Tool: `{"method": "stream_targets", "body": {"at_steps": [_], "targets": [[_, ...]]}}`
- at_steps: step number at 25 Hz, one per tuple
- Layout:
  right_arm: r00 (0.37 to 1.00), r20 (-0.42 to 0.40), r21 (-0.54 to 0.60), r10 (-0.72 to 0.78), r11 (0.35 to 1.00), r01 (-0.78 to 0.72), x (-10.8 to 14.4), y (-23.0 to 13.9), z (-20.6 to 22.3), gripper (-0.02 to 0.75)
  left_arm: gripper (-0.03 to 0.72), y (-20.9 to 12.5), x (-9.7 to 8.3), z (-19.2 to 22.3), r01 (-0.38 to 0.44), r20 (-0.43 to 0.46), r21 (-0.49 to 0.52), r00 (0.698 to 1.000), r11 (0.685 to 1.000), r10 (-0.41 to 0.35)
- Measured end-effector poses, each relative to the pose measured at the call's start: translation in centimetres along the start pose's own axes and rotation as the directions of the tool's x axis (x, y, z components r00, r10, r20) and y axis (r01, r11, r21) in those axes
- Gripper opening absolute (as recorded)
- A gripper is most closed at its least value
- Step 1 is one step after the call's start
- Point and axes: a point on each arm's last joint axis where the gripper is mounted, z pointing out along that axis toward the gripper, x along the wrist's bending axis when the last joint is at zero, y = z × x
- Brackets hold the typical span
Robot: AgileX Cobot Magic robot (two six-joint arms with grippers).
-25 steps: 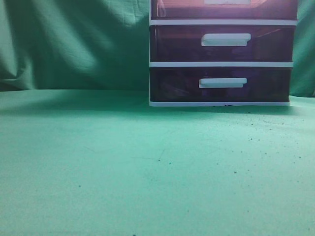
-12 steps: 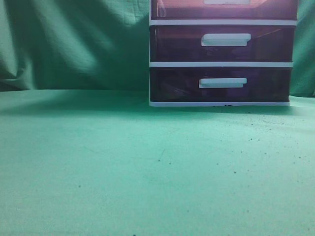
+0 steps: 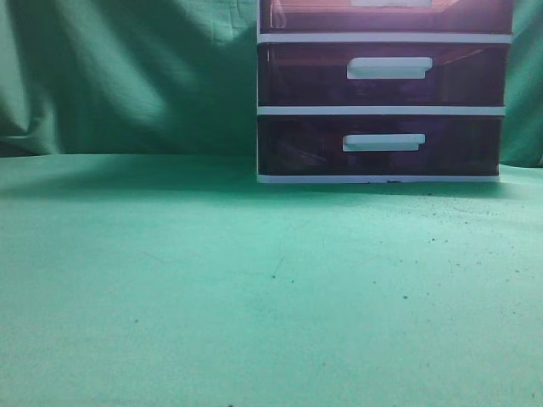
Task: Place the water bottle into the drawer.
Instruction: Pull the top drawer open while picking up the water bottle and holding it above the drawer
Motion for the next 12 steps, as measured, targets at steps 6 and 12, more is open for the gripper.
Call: {"method": "stream_targets", "body": {"at_steps": [6, 12], "targets": [[1.000, 0.000, 0.000, 0.000, 1.000, 0.000, 0.0, 0.0, 0.0, 0.049, 0.000, 3.2, -1.3, 1.9, -0.029, -0.021, 0.196, 0.999, 0.980, 0.034], [1.000, 0.000, 0.000, 0.000, 1.000, 0.000, 0.0, 0.0, 0.0, 0.049, 0.000, 3.2, -1.0, 4.4, -0.043, -0.050, 0.251, 0.997, 0.967, 0.057]]}}
